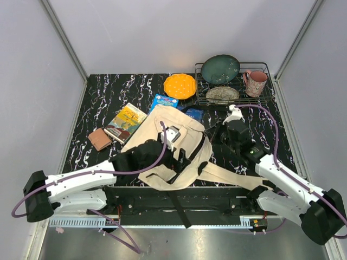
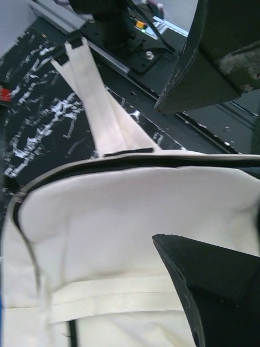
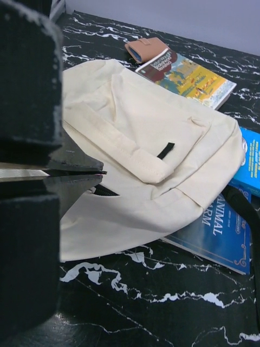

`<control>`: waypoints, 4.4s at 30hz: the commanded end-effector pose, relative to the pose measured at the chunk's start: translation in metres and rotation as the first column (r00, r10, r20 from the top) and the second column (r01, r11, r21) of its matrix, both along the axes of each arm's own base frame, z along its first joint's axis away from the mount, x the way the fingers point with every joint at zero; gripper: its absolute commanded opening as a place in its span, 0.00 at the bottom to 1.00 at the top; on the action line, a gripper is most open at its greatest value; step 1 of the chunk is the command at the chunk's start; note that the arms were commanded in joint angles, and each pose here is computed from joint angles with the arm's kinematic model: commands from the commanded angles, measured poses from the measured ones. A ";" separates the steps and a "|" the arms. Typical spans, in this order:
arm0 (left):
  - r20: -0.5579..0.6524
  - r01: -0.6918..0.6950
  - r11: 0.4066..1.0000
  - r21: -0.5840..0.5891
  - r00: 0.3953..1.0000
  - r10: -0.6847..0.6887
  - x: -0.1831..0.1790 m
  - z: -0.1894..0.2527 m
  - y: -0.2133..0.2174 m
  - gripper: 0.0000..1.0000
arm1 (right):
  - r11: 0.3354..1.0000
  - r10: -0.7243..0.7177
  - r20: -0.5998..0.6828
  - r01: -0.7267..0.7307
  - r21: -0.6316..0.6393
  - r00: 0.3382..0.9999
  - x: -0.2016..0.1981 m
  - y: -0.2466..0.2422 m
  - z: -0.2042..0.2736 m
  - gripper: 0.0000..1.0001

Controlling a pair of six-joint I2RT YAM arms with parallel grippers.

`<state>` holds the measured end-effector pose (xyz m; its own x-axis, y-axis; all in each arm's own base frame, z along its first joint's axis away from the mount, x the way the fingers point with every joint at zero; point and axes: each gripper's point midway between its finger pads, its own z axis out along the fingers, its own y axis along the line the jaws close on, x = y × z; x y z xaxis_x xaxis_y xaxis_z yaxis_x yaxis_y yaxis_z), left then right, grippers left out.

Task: Pack the student bag
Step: Unzip the student bag at the center of the board.

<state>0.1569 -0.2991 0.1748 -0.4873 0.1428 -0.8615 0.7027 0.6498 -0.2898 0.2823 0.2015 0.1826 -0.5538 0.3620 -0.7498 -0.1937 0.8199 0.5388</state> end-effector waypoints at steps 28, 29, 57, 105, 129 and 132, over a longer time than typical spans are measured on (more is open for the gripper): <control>-0.022 0.139 0.990 -0.004 0.990 -0.140 0.000 -0.013 -0.074 0.00 | 0.997 -0.023 0.063 0.028 -0.071 0.998 -0.016 -0.014 0.021 0.00; -0.029 0.142 0.990 -0.006 0.989 -0.142 -0.003 -0.015 -0.072 0.00 | 0.996 -0.037 0.071 0.043 -0.082 0.997 -0.012 -0.016 0.022 0.00; -0.027 0.151 0.988 0.028 0.988 -0.151 -0.064 -0.030 -0.036 0.00 | 0.962 -0.132 0.064 0.143 -0.231 0.989 0.080 -0.035 0.004 0.00; -0.007 0.144 0.985 0.100 0.990 -0.144 -0.053 -0.032 -0.059 0.49 | 0.983 0.083 -0.481 0.007 0.183 0.873 -0.078 -0.011 -0.086 0.79; -0.009 0.177 0.983 0.050 0.984 -0.177 -0.050 -0.024 -0.057 0.48 | 0.981 0.092 -0.475 0.003 0.195 0.875 -0.084 -0.012 -0.087 0.77; -0.014 0.175 0.983 0.063 0.985 -0.174 -0.049 -0.028 -0.057 0.47 | 0.980 0.092 -0.475 0.004 0.198 0.875 -0.084 -0.012 -0.087 0.77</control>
<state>0.1064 -0.3427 0.1320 -0.4695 0.3239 -0.8214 0.7920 0.5657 -0.2296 0.1963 0.1847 0.0868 -0.8514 0.4316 -0.2982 0.1193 0.7128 0.6912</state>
